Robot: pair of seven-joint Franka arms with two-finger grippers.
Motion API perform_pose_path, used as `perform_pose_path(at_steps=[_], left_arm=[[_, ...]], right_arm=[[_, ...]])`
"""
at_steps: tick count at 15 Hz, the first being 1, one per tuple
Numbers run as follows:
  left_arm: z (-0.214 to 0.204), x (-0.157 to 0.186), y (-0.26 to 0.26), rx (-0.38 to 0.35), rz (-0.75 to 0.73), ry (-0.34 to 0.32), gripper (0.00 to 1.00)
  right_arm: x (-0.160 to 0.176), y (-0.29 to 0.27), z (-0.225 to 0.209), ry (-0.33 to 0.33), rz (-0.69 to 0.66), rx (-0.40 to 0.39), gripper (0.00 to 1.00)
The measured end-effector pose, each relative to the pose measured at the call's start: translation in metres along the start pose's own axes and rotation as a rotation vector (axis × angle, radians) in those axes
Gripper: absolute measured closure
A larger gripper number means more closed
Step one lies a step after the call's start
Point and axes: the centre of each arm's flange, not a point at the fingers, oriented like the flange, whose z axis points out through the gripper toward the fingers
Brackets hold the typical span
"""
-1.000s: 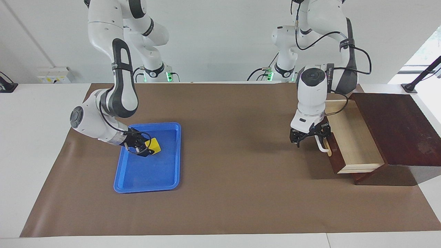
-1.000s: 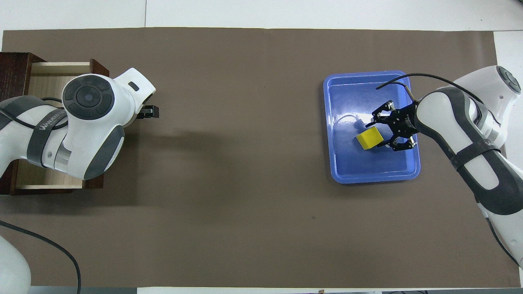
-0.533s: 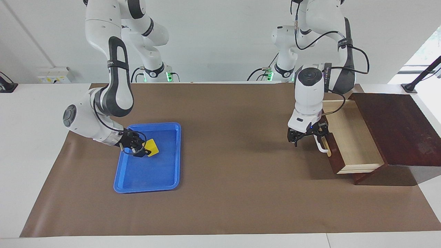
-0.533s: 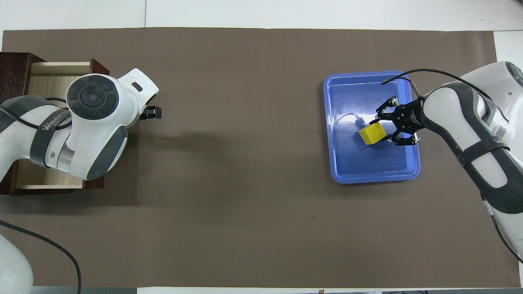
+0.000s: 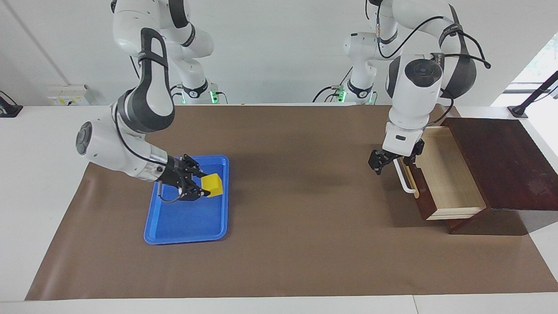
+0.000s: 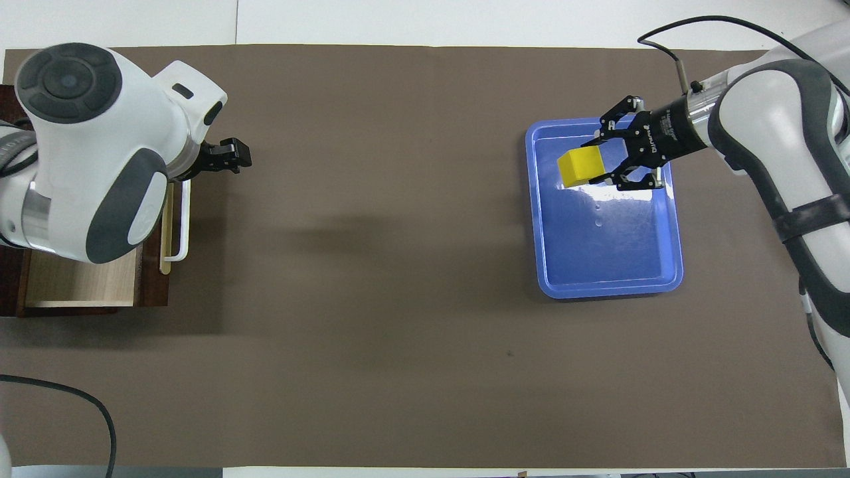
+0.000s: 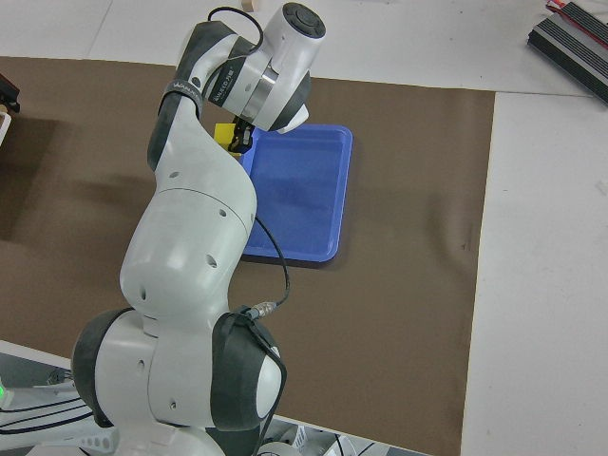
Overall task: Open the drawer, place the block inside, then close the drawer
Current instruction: 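Carry the cube toward the left gripper while the left gripper reaches over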
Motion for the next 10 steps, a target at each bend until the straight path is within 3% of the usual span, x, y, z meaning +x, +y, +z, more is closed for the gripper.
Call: perform_pose_path(at_steps=[2, 5, 8, 10], left_arm=[[-0.004, 0.000, 0.005, -0.033, -0.184, -0.030, 0.00], [0.000, -0.010, 0.015, -0.018, -0.464, -0.084, 0.00], [-0.005, -0.029, 0.041, -0.004, -0.773, -0.111, 0.00], [-0.014, -0.037, 0.055, -0.002, -1.010, -0.118, 0.00]], right_arm=[[-0.051, -0.001, 0.018, -0.009, 0.048, -0.015, 0.44], [-0.117, 0.006, 0.050, 0.003, 0.066, -0.036, 0.44], [-0.150, 0.014, 0.071, 0.036, 0.052, -0.055, 0.44], [-0.159, 0.018, 0.080, 0.103, 0.010, -0.063, 0.44]])
